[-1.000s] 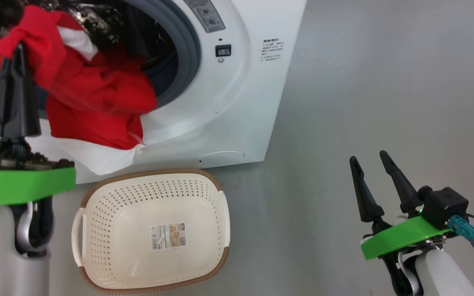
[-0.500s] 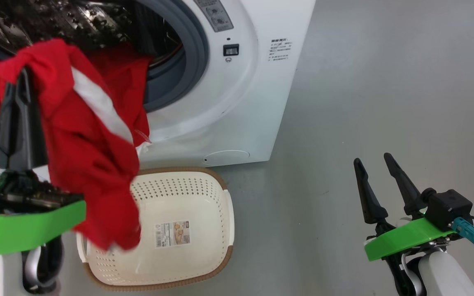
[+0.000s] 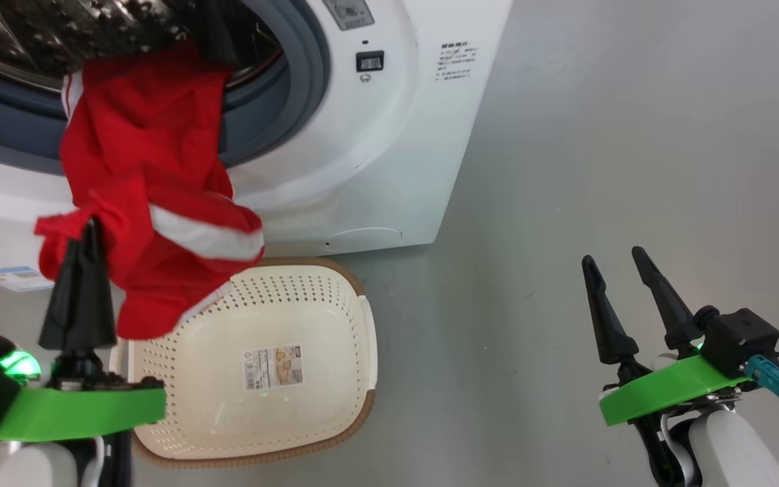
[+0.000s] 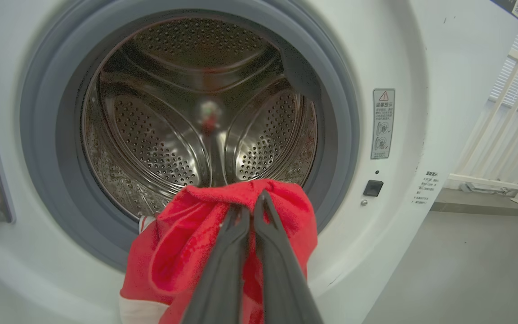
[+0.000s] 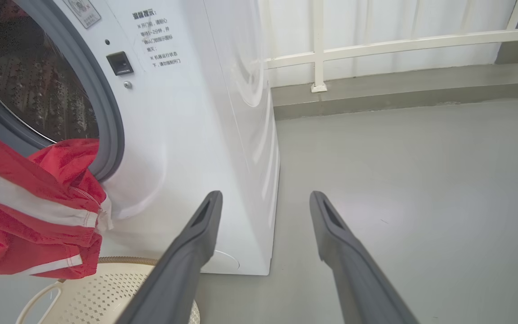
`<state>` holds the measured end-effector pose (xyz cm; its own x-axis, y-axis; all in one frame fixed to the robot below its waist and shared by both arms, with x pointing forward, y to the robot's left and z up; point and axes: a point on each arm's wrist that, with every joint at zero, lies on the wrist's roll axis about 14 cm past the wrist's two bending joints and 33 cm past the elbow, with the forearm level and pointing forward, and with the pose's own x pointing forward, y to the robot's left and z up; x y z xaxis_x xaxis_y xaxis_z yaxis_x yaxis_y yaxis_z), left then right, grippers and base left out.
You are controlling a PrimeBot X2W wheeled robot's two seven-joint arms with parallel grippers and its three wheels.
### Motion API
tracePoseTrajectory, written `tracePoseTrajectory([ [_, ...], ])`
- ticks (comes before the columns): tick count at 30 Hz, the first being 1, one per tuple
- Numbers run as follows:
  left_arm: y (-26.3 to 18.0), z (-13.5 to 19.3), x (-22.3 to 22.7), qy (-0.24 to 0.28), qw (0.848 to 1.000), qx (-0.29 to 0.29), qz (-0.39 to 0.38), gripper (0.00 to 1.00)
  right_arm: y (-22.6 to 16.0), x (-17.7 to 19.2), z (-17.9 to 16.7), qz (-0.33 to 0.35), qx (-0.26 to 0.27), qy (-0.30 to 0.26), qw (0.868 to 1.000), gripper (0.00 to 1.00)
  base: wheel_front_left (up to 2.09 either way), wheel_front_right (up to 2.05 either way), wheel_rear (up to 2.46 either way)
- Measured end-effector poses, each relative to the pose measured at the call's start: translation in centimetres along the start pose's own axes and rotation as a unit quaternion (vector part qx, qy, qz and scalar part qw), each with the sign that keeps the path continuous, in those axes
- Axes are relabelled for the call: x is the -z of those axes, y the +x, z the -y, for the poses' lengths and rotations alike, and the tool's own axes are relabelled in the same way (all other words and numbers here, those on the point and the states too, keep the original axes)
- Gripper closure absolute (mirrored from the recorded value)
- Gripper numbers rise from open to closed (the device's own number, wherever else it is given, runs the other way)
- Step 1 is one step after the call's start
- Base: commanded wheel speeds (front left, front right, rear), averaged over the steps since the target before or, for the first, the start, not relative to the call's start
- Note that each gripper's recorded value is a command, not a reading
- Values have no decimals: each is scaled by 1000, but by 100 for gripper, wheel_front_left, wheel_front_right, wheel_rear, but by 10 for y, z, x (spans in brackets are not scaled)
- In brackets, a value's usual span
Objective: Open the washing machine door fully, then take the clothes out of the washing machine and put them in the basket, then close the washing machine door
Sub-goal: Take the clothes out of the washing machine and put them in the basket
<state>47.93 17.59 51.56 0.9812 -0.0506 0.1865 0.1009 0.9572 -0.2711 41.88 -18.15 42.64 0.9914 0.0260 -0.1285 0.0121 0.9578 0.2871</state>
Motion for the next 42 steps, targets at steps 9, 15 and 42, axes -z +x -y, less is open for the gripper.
tracePoseTrajectory([
  [9,-18,-10,74,-14,994,-22,-108,100,12,5,4,-4,4,-3,1000,0,0,0,0],
  [15,-25,-13,118,-20,985,-28,-168,100,19,12,8,-12,8,-5,1000,0,0,0,0],
  [42,-67,-19,283,-8,909,-21,-416,100,54,53,22,-50,15,-13,999,0,0,0,0],
])
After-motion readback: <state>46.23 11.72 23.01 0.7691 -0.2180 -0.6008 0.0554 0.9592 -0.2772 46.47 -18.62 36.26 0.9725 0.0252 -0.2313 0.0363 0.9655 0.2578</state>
